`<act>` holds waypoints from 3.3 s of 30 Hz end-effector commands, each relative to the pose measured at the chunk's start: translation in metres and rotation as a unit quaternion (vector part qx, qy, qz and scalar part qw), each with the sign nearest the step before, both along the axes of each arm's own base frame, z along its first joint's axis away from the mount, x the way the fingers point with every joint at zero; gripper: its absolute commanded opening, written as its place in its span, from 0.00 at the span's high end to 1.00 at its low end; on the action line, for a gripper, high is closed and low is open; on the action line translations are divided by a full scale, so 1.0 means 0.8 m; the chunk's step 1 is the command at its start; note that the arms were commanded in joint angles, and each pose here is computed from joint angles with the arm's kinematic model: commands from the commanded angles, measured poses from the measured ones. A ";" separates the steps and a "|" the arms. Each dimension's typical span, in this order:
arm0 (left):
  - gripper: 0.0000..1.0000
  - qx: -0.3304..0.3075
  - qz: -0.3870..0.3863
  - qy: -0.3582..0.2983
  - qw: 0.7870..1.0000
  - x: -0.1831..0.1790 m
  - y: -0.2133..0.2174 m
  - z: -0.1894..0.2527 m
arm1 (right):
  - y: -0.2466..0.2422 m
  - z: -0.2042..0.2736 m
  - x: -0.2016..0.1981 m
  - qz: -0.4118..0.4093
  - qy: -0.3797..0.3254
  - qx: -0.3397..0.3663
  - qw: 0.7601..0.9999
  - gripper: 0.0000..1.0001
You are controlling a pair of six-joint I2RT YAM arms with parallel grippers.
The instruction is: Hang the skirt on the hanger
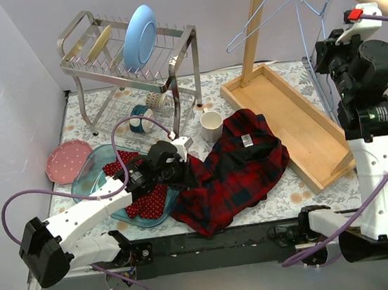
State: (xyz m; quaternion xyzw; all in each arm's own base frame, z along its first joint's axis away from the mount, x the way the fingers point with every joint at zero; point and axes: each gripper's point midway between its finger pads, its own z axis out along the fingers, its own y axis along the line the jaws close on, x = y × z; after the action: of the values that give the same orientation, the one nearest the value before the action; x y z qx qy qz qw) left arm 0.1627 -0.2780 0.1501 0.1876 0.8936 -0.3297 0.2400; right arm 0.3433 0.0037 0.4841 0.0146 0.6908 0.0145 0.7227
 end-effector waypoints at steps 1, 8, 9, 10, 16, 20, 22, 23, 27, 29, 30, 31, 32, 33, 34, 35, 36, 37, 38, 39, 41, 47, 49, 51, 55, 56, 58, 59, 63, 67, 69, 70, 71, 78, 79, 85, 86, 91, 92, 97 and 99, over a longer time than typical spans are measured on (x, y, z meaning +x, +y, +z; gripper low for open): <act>1.00 -0.020 -0.006 -0.016 1.000 -0.001 0.000 0.016 | 0.008 -0.021 -0.018 0.022 0.013 -0.017 1.000 0.99; 1.00 -0.021 0.001 -0.020 1.000 0.000 0.004 0.022 | 0.040 -0.057 -0.074 0.107 0.042 -0.058 0.992 0.99; 1.00 -0.023 0.000 -0.021 1.000 -0.001 0.004 0.024 | 0.043 -0.067 -0.080 0.121 0.047 -0.085 0.988 0.99; 1.00 -0.021 0.003 -0.021 1.000 0.000 0.005 0.023 | 0.051 -0.080 -0.089 0.146 0.058 -0.102 0.982 0.99; 1.00 -0.020 0.013 -0.019 1.000 0.000 0.008 0.031 | 0.085 -0.115 -0.155 0.270 0.069 -0.218 0.935 0.99; 1.00 -0.008 0.020 -0.019 1.000 0.003 0.013 0.035 | 0.100 -0.123 -0.185 0.328 0.065 -0.261 0.906 0.99; 1.00 -0.002 0.023 -0.024 0.999 0.005 0.014 0.041 | 0.111 -0.123 -0.198 0.365 0.057 -0.278 0.887 0.99; 1.00 0.018 0.032 -0.022 0.999 0.007 0.022 0.035 | 0.116 -0.137 -0.209 0.388 0.077 -0.275 0.876 0.99; 1.00 0.062 0.066 -0.029 0.995 0.021 0.038 0.037 | 0.135 -0.155 -0.239 0.464 0.077 -0.292 0.833 0.99; 1.00 0.093 0.095 -0.034 0.991 0.031 0.049 0.037 | 0.140 -0.156 -0.247 0.487 0.066 -0.304 0.816 0.99; 1.00 0.099 0.102 -0.034 0.989 0.034 0.052 0.038 | 0.143 -0.162 -0.257 0.501 0.076 -0.300 0.809 0.99; 1.00 0.107 0.112 -0.030 0.987 0.035 0.056 0.039 | 0.148 -0.161 -0.262 0.518 0.069 -0.297 0.799 0.99; 1.00 0.104 0.117 -0.034 0.987 0.039 0.055 0.047 | 0.150 -0.159 -0.264 0.521 0.063 -0.298 0.797 0.99; 1.00 0.111 0.123 -0.036 0.986 0.043 0.055 0.048 | 0.151 -0.162 -0.265 0.526 0.061 -0.298 0.794 0.99; 1.00 0.116 0.130 -0.036 0.984 0.045 0.056 0.049 | 0.154 -0.162 -0.269 0.532 0.053 -0.298 0.791 0.99; 1.00 0.121 0.134 -0.037 0.983 0.047 0.057 0.056 | 0.154 -0.162 -0.270 0.534 0.049 -0.301 0.789 0.99; 1.00 0.134 0.145 -0.042 0.979 0.054 0.061 0.055 | 0.156 -0.164 -0.271 0.538 0.046 -0.302 0.786 0.99; 1.00 0.147 0.148 -0.042 0.977 0.054 0.065 0.053 | 0.159 -0.164 -0.272 0.545 0.042 -0.297 0.783 0.99; 1.00 0.146 0.154 -0.048 0.976 0.059 0.064 0.063 | 0.162 -0.165 -0.274 0.552 0.041 -0.291 0.780 0.99; 1.00 0.154 0.160 -0.052 0.974 0.063 0.067 0.064 | 0.165 -0.171 -0.273 0.562 0.046 -0.281 0.776 0.99; 1.00 0.184 0.174 -0.066 0.965 0.075 0.076 0.063 | 0.170 -0.175 -0.276 0.579 0.045 -0.272 0.768 0.99; 1.00 0.215 0.193 -0.104 0.952 0.100 0.083 0.075 | 0.176 -0.187 -0.266 0.600 0.059 -0.264 0.753 0.99; 1.00 0.211 0.192 -0.113 0.952 0.104 0.081 0.084 | 0.178 -0.193 -0.262 0.606 0.064 -0.263 0.748 0.99; 1.00 0.199 0.176 -0.119 0.957 0.101 0.076 0.092 | 0.178 -0.196 -0.255 0.609 0.068 -0.263 0.745 0.99; 1.00 0.160 0.145 -0.127 0.968 0.092 0.063 0.110 | 0.181 -0.198 -0.240 0.618 0.071 -0.260 0.738 0.99; 1.00 0.151 0.142 -0.130 0.970 0.089 0.063 0.117 | 0.182 -0.200 -0.237 0.620 0.073 -0.259 0.737 0.99; 1.00 0.139 0.136 -0.135 0.971 0.087 0.062 0.124 | 0.184 -0.205 -0.230 0.628 0.079 -0.255 0.731 0.99; 1.00 0.132 0.135 -0.140 0.972 0.085 0.062 0.131 | 0.185 -0.206 -0.229 0.631 0.079 -0.257 0.728 0.99; 1.00 0.129 0.144 -0.157 0.969 0.091 0.066 0.144 | 0.197 -0.214 -0.233 0.654 0.083 -0.258 0.706 0.99; 1.00 0.143 0.156 -0.172 0.962 0.107 0.064 0.153 | 0.217 -0.227 -0.252 0.691 0.099 -0.253 0.669 0.99; 1.00 0.142 0.149 -0.178 0.962 0.110 0.059 0.161 | 0.215 -0.226 -0.247 0.679 0.100 -0.263 0.678 0.99; 1.00 0.138 0.139 -0.174 0.965 0.109 0.053 0.161 | 0.215 -0.222 -0.245 0.675 0.096 -0.267 0.681 0.99; 1.00 0.136 0.128 -0.178 0.966 0.108 0.051 0.163 | 0.215 -0.220 -0.243 0.674 0.094 -0.270 0.681 0.99; 1.00 0.045 0.068 -0.193 0.978 0.079 0.028 0.199 | 0.225 -0.214 -0.190 0.637 0.103 -0.262 0.718 0.99; 1.00 0.032 0.060 -0.196 0.978 0.071 0.030 0.204 | 0.228 -0.214 -0.187 0.641 0.108 -0.253 0.716 0.99; 1.00 -0.023 0.040 -0.199 0.979 0.046 0.031 0.223 | 0.250 -0.228 -0.183 0.683 0.119 -0.193 0.695 0.99; 1.00 -0.021 0.044 -0.197 0.979 0.047 0.032 0.218 | 0.253 -0.228 -0.185 0.691 0.122 -0.176 0.690 0.99; 1.00 -0.079 0.036 -0.192 0.978 0.038 0.016 0.224 | 0.267 -0.245 -0.188 0.701 0.126 -0.143 0.688 0.99; 1.00 -0.089 0.038 -0.187 0.978 0.037 0.012 0.224 | 0.270 -0.247 -0.191 0.704 0.127 -0.139 0.685 0.99; 1.00 -0.101 0.023 -0.161 0.982 0.038 -0.010 0.206 | 0.278 -0.240 -0.192 0.709 0.117 -0.119 0.685 0.99; 1.00 -0.099 0.022 -0.152 0.983 0.038 -0.012 0.197 | 0.276 -0.234 -0.181 0.694 0.104 -0.134 0.700 0.99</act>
State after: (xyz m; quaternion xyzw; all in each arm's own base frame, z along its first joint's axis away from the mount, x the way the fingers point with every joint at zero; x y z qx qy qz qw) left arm 0.1957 -0.2678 0.2932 0.1903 0.8379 -0.3252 0.3949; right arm 0.1919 0.2172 0.2692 -0.5637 0.6053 0.4196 0.3739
